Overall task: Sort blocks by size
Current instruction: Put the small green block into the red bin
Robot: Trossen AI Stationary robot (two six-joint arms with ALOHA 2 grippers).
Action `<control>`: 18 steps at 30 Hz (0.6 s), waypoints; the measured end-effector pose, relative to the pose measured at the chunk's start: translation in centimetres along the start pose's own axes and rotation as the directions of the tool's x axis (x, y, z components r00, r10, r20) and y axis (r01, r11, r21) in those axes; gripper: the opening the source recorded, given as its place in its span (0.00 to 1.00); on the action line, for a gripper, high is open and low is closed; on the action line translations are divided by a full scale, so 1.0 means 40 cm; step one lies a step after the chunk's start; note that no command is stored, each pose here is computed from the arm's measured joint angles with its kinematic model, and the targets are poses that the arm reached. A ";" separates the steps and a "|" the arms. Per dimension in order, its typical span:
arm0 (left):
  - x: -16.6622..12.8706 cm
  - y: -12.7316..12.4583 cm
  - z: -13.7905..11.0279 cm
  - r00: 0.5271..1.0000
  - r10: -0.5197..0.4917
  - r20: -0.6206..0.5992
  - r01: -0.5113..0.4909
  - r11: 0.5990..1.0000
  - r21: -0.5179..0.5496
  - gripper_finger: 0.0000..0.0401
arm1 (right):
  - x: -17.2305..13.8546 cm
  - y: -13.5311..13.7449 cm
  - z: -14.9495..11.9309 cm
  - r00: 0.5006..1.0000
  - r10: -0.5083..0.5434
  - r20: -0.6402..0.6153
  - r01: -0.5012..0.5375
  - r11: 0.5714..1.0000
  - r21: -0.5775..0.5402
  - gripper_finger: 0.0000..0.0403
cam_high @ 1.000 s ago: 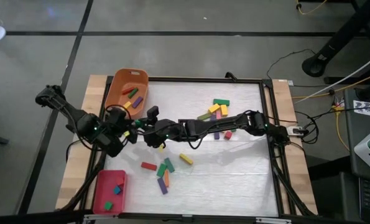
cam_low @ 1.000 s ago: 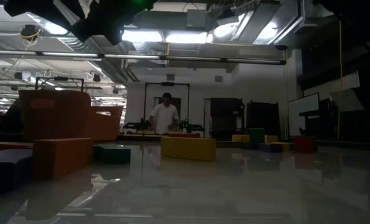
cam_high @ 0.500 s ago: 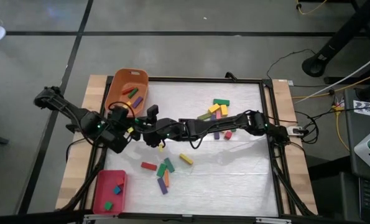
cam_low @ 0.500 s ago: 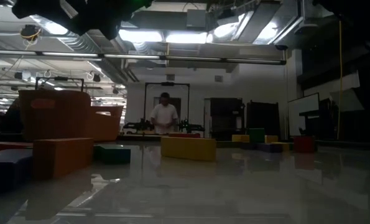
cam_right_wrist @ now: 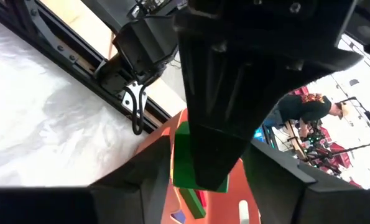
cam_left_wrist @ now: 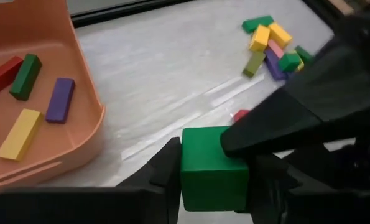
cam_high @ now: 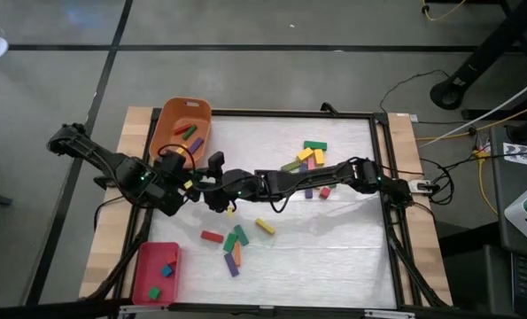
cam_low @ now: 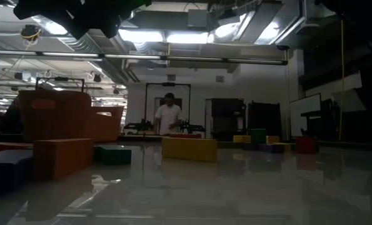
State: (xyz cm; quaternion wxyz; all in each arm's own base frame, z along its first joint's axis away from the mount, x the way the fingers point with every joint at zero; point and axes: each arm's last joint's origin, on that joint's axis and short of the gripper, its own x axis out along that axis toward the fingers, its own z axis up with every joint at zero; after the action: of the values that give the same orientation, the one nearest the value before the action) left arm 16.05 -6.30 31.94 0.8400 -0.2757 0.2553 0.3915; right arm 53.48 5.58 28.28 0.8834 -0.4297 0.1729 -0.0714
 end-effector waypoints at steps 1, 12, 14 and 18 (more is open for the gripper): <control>0.000 0.001 -0.001 1.000 -0.002 -0.012 0.002 1.000 0.019 0.29 | 0.000 0.000 0.000 1.000 0.001 -0.003 -0.001 1.000 -0.001 0.50; -0.054 0.023 -0.027 0.829 -0.169 -0.533 0.304 0.936 0.175 0.29 | -0.074 -0.010 -0.035 0.944 0.211 -0.256 -0.210 0.977 0.031 0.55; -0.071 0.015 -0.049 0.751 -0.189 -0.633 0.379 0.908 0.177 0.29 | -0.084 0.003 -0.051 0.908 0.277 -0.314 -0.271 0.961 0.063 0.54; -0.101 -0.019 -0.104 0.685 -0.216 -0.696 0.490 0.843 0.220 0.29 | -0.107 0.028 -0.085 0.816 0.385 -0.431 -0.368 0.921 0.126 0.53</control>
State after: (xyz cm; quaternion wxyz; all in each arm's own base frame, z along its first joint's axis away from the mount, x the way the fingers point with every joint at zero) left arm 13.50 -11.56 31.76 0.7966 -0.2653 0.5417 0.0395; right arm 48.24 4.96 26.50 0.8238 -0.3424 0.4517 0.0045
